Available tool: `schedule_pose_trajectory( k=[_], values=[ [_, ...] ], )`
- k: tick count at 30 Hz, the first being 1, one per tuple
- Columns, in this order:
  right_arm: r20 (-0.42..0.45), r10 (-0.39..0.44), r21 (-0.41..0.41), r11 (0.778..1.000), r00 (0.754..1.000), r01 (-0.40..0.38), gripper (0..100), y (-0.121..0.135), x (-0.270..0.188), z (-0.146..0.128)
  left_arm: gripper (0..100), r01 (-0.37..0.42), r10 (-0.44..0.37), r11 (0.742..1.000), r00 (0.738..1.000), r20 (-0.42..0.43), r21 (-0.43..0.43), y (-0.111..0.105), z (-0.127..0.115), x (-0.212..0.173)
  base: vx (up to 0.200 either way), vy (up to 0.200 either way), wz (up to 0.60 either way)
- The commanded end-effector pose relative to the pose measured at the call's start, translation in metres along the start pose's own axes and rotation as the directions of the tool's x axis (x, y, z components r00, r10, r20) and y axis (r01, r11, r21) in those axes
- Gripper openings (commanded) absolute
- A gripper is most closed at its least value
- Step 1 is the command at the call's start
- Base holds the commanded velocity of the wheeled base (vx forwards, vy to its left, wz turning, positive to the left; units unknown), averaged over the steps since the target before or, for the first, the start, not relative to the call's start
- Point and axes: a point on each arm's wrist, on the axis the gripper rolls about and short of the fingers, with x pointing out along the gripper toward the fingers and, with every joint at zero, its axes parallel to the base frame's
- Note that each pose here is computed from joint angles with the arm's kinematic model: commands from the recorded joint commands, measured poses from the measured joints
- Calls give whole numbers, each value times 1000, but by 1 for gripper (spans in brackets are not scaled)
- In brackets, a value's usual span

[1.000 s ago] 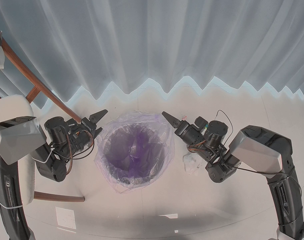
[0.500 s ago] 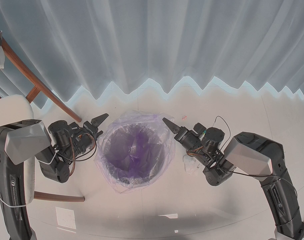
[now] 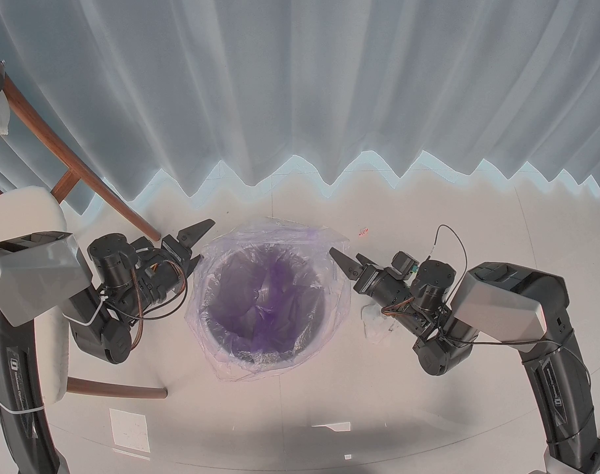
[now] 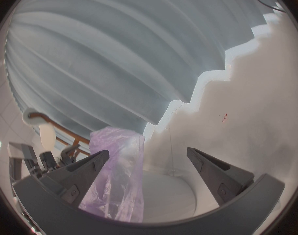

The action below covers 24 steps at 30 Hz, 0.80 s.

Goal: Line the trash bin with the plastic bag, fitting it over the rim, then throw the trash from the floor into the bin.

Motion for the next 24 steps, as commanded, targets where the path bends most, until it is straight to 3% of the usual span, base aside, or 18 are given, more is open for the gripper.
schedule_pose_trajectory(
  k=[1, 6, 12, 20, 24],
  values=[
    [-19, 38, -37, 999, 999, -39, 100, 6, 0, -6, 100, 15, -15, 1000, 1000, 9, 8, -12, 3, -6, 0, 0, 0],
    [-28, 118, -38, 992, 993, -119, 100, 12, 10, -4, 100, 13, -13, 1000, 1000, 6, 27, -11, 2, -5, 0, 0, 0],
    [-10, 132, -45, 990, 991, -133, 100, 6, 23, -6, 100, 4, -4, 999, 1000, 8, 53, -6, 3, -4, 0, 0, 0],
    [30, -65, -26, 998, 997, 65, 100, -25, 51, 8, 100, -11, 10, 999, 1000, 10, 50, 10, 3, 6, 0, 0, 0],
    [44, -96, -24, 995, 994, 97, 100, -32, 55, 7, 100, -15, 14, 999, 1000, 12, 47, 15, 3, 9, 0, 0, 0]
  ],
)
